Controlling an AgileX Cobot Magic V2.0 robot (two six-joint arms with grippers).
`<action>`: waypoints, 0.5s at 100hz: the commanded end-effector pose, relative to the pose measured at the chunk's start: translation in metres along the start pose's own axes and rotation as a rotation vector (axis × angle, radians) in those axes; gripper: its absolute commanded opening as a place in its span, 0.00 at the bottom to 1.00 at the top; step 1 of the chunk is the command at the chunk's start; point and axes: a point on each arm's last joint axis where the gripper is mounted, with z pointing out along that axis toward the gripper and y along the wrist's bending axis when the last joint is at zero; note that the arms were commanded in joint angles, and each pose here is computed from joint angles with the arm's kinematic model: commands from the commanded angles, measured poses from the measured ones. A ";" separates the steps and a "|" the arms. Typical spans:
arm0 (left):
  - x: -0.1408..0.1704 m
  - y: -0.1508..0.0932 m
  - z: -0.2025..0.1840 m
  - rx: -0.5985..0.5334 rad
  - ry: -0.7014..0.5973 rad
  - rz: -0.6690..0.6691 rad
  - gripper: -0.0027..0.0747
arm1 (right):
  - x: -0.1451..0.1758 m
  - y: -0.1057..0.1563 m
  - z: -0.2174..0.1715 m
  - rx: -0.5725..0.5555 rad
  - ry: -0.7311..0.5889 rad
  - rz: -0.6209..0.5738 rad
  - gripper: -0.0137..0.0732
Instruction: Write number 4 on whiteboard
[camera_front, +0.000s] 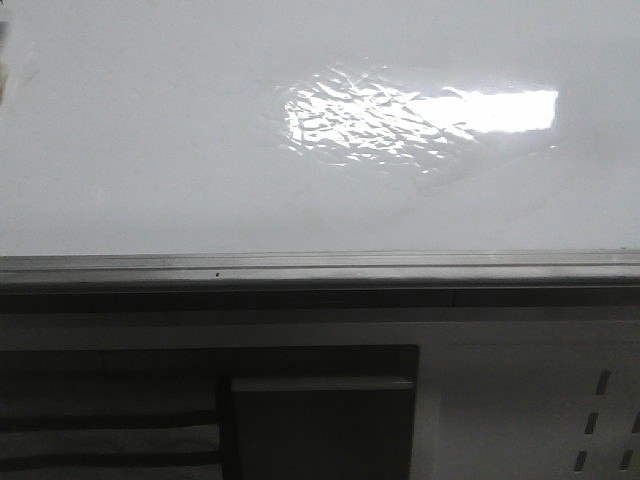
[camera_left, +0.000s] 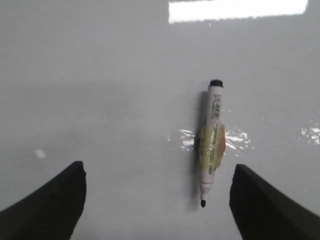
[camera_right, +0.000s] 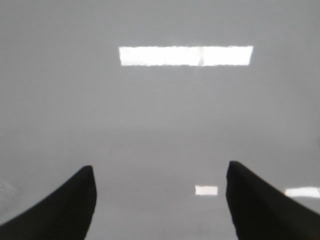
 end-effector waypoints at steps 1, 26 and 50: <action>-0.014 -0.008 0.016 0.054 -0.042 0.014 0.74 | -0.017 -0.001 0.000 0.007 -0.095 -0.013 0.72; -0.001 -0.029 0.072 0.143 0.094 0.086 0.74 | -0.017 -0.001 0.000 0.007 -0.095 -0.013 0.72; 0.009 -0.036 0.111 0.148 0.110 0.089 0.69 | -0.017 -0.001 0.000 0.007 -0.095 -0.013 0.72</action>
